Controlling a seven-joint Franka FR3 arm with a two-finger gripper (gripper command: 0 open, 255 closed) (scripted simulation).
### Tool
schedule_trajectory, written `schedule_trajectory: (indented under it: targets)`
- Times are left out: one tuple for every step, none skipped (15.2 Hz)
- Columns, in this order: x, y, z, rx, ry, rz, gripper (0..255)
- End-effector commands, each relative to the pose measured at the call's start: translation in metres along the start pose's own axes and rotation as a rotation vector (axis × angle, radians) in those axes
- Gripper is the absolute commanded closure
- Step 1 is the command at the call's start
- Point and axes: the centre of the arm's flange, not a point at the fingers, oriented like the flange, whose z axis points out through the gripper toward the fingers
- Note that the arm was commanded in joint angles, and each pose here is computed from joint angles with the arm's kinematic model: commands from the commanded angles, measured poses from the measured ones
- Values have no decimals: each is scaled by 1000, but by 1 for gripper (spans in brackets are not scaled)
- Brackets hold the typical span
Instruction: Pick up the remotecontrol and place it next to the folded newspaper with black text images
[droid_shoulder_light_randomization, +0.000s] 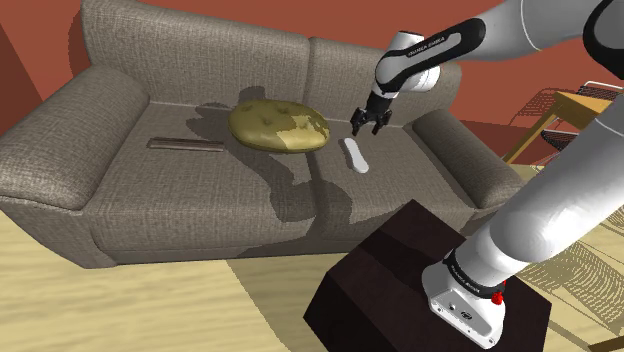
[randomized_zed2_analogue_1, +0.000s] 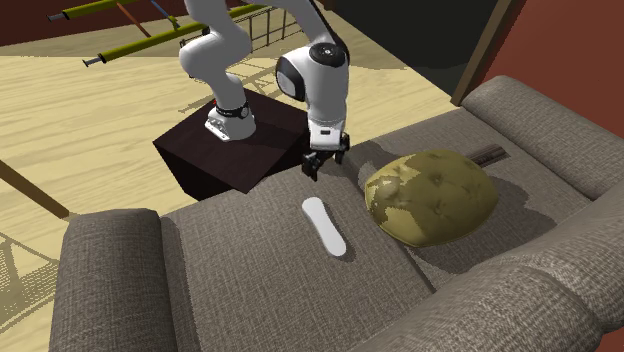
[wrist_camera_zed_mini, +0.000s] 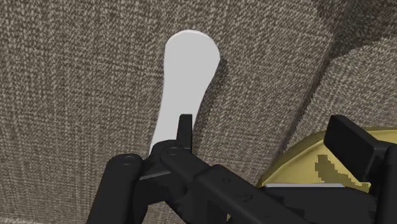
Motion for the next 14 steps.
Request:
schedule_trajectory:
  targets:
    - [13,10,22,-2,-4,30,0]
    - [20,16,32,-3,-6,45,0]
    - [26,22,42,-4,-8,60,0]
    - [33,28,52,-5,-10,75,0]
    - [39,34,62,-5,-12,90,0]
    - [46,40,72,-6,-15,105,0]
    - [52,46,82,-7,-17,120,0]
    - [58,52,92,-8,-19,135,0]
    - [64,59,102,-9,-21,150,0]
    - [69,65,111,-9,-23,163,0]
    - [69,65,116,-9,-23,163,0]
    - [69,65,121,-9,-23,163,0]
    - [69,65,127,-9,-23,163,0]
    - [69,65,132,-9,-23,163,0]
